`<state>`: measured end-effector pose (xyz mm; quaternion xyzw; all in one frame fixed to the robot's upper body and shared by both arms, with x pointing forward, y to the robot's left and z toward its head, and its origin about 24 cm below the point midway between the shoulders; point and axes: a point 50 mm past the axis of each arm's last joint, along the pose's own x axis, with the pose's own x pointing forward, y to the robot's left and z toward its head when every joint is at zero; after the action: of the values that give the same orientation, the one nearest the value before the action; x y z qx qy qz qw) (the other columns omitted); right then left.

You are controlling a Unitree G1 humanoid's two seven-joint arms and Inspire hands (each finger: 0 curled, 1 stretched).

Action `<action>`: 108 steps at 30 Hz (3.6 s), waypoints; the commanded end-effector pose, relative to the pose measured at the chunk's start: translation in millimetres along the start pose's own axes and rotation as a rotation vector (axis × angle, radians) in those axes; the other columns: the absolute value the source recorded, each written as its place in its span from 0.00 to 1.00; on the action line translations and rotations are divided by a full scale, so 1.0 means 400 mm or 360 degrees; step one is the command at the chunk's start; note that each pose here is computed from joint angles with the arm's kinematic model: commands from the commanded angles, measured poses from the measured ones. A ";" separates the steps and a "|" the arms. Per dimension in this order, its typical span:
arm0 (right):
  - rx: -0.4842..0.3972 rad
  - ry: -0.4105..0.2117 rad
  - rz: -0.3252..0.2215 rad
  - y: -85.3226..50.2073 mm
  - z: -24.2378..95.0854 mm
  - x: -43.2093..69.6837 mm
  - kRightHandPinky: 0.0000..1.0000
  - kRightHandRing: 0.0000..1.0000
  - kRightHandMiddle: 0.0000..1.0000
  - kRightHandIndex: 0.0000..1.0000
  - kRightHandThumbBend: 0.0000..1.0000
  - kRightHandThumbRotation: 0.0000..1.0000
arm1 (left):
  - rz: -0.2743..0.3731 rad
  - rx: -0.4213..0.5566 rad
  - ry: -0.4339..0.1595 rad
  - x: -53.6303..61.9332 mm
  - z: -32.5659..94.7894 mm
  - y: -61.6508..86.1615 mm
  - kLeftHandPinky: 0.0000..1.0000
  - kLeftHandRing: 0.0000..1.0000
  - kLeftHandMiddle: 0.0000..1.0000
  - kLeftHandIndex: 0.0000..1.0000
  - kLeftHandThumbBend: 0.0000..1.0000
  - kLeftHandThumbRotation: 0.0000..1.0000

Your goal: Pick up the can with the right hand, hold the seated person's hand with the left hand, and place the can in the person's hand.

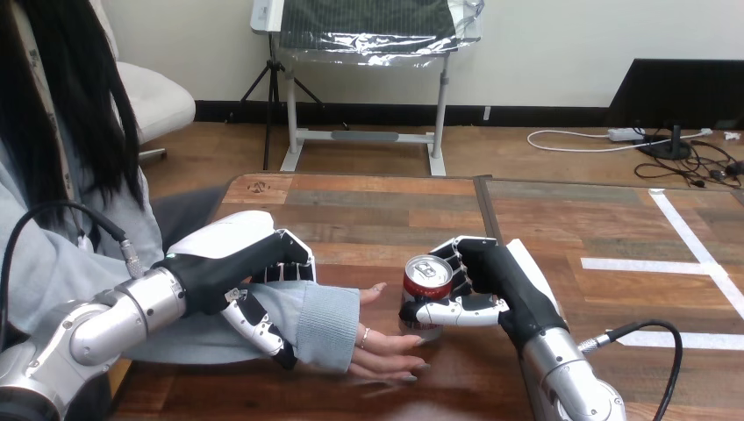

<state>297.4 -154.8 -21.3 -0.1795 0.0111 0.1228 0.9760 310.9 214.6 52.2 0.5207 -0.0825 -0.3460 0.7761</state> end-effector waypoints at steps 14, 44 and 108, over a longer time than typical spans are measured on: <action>0.0044 -0.0353 -0.0034 -0.008 0.108 0.042 0.34 0.40 0.47 0.48 0.83 0.00 | 0.0272 0.0101 -0.0246 0.064 0.078 0.137 0.27 0.32 0.40 0.42 0.93 0.00; 0.0114 -0.0436 0.0023 0.026 0.133 0.030 0.34 0.40 0.47 0.48 0.82 0.00 | 0.0273 0.0089 -0.0248 0.070 0.081 0.137 0.27 0.32 0.40 0.42 0.93 0.00; 0.0229 -0.0547 0.0058 0.080 0.182 0.000 0.32 0.37 0.46 0.48 0.82 0.00 | 0.0289 0.0064 -0.0219 0.111 0.085 0.132 0.28 0.33 0.40 0.42 0.92 0.00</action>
<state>281.5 -127.3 12.5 -0.1026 -0.0904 0.1326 0.9817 325.1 200.0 53.3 0.5067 -0.0868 -0.3393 0.7877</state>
